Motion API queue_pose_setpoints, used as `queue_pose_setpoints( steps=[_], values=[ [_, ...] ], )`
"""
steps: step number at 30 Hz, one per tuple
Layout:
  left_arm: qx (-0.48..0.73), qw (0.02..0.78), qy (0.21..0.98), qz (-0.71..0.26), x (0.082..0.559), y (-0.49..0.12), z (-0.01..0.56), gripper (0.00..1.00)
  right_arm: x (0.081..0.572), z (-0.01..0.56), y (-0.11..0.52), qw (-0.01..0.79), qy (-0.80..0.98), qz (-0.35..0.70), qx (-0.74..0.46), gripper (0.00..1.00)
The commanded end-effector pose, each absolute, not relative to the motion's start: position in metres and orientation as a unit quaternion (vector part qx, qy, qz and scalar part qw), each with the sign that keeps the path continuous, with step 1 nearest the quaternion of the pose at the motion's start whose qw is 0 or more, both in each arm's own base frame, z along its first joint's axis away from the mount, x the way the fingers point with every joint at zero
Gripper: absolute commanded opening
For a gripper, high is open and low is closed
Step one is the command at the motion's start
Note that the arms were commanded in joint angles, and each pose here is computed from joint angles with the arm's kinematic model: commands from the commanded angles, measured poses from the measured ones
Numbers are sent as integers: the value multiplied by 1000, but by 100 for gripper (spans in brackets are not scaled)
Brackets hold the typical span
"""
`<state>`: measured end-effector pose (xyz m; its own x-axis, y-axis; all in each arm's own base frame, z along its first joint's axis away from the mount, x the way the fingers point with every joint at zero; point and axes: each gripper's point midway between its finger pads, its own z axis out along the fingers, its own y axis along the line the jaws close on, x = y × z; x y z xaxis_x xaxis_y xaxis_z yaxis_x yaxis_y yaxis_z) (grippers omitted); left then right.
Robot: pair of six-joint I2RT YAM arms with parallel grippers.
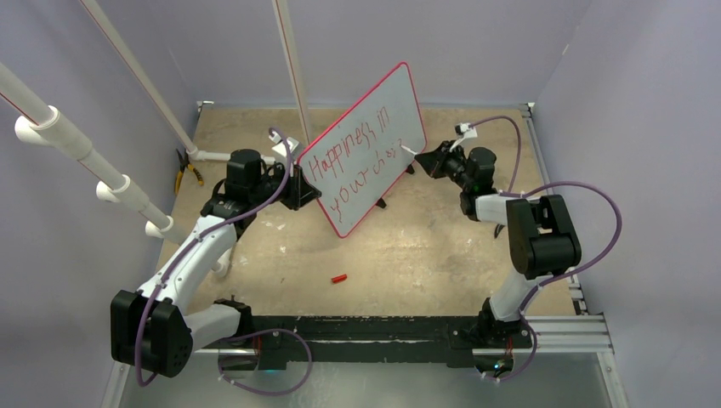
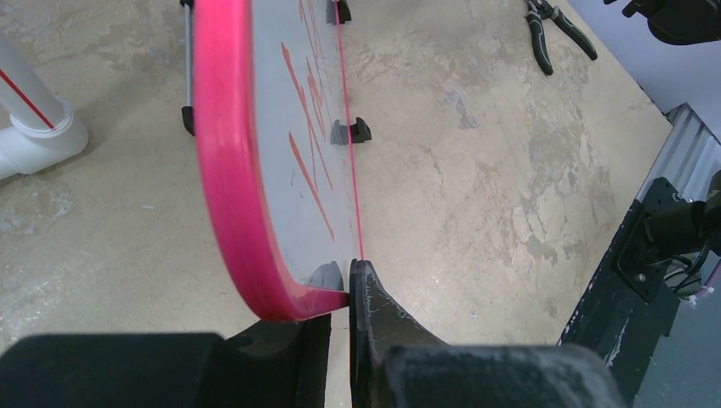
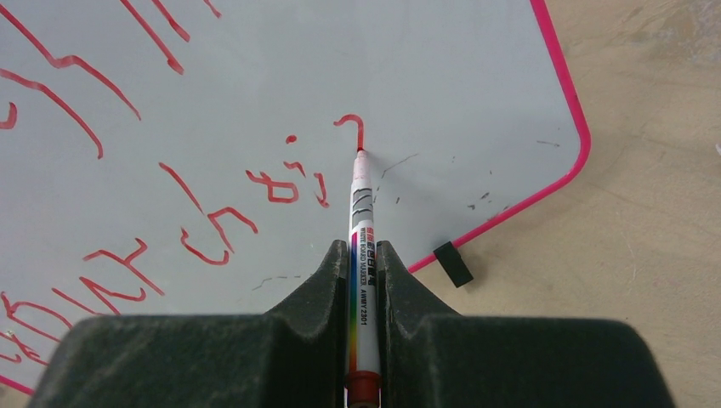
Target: Write a sentence on the whiteboard
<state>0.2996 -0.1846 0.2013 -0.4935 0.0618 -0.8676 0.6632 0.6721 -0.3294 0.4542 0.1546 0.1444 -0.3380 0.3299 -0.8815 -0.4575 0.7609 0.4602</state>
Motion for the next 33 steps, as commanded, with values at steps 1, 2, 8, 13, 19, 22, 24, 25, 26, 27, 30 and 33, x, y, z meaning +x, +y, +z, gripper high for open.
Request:
queue_pose_setpoints(
  steps=[1,2,8,13,19,22,24,25,26,27,30,33],
  values=[
    [235,481,782,-318,310,-180,213,8,450,138,169,558,752,344,-65,0],
    [235,481,783,-317,310,-180,213,7,450,137,168,558,754,341,-62,0],
    [234,481,784,-316,310,-180,213,5,456,136,162,562,759,326,-46,0],
    [234,481,784,-315,310,-179,212,0,465,137,158,568,760,314,-31,0],
    [233,480,785,-313,311,-179,211,0,475,145,155,580,754,307,-23,0],
    [234,480,785,-312,311,-178,212,0,478,149,155,585,751,307,-22,0],
    [233,480,786,-313,311,-178,211,0,479,151,156,587,748,309,-23,0],
    [233,480,786,-312,311,-178,211,0,479,152,156,588,747,309,-23,0],
    [233,480,786,-312,311,-178,211,0,479,152,156,588,747,309,-24,0],
    [233,480,786,-312,311,-178,211,0,479,154,156,589,746,309,-24,0],
    [232,481,786,-311,311,-178,212,0,474,157,155,590,746,309,-23,0],
    [231,482,787,-309,311,-177,212,0,467,164,150,597,742,304,-11,0]
  ],
)
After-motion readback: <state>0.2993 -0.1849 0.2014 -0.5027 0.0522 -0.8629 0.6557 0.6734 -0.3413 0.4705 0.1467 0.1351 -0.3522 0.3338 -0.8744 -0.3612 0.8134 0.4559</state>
